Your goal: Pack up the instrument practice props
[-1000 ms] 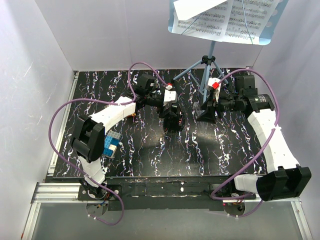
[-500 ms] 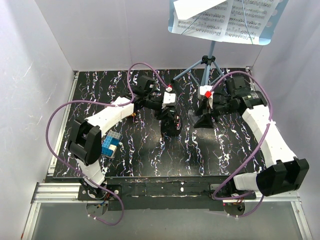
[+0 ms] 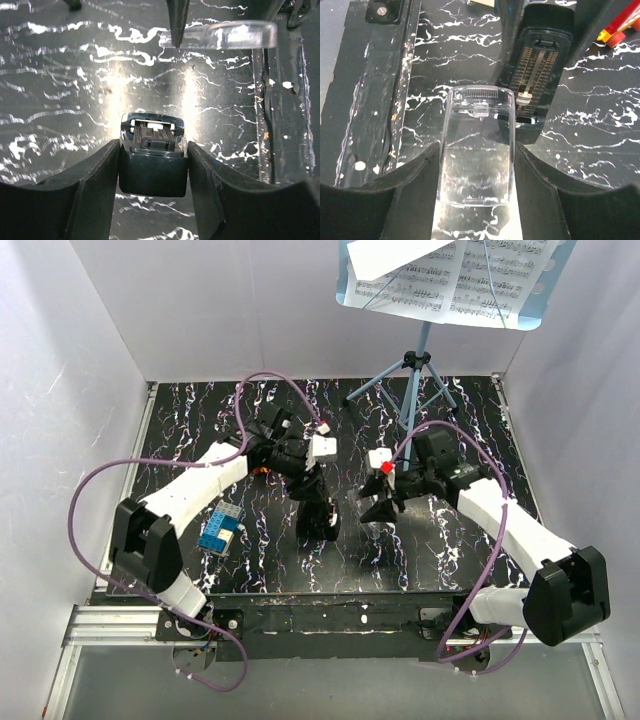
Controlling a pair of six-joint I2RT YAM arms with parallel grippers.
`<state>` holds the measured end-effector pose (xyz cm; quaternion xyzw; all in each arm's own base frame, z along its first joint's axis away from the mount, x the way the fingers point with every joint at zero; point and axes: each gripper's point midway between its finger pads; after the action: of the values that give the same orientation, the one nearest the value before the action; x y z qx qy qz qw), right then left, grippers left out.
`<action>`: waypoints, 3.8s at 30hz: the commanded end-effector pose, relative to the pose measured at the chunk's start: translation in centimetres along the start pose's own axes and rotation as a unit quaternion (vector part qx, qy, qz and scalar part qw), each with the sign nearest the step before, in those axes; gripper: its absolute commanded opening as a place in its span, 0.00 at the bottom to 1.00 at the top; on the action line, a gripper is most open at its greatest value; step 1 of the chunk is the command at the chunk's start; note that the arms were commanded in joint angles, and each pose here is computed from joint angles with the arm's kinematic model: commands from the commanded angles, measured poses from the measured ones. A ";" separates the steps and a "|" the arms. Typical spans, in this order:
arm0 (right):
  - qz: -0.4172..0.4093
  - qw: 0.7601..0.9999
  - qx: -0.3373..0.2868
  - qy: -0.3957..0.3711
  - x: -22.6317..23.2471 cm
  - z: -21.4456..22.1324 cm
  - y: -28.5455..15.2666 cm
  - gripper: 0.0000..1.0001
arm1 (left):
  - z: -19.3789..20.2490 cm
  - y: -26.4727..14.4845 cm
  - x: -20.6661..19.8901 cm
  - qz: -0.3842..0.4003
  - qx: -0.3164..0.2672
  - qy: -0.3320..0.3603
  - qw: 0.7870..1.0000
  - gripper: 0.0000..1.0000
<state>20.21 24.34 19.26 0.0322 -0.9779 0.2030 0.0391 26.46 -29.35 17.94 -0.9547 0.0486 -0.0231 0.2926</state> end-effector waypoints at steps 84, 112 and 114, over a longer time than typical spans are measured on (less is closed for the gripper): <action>-0.025 0.977 -0.211 -0.030 -1.0 -2.0 10.4 0.01 | 0.2 -5.6 -5.4 -0.100 0.094 -0.055 0.989 0.85; -0.002 0.969 -0.230 -0.084 -1.3 -1.8 10.3 0.01 | 1.7 -5.8 -7.0 -0.067 0.124 -0.039 0.989 0.82; -0.002 0.967 -0.231 -0.104 -1.3 -2.0 10.3 0.01 | 1.9 -5.8 -7.4 -0.055 0.127 -0.036 0.990 0.78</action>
<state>20.86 34.60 16.65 0.0425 -0.9988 -0.0219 -0.0045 21.11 -23.06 18.46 -0.9077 -0.0441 0.0026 0.4173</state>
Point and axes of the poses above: each gripper's point midway between its finger pads, its own y axis out along the fingers, its own x axis along the line the jaws close on, z = x × y, and after that the axes turned 5 degrees about y, right-handed
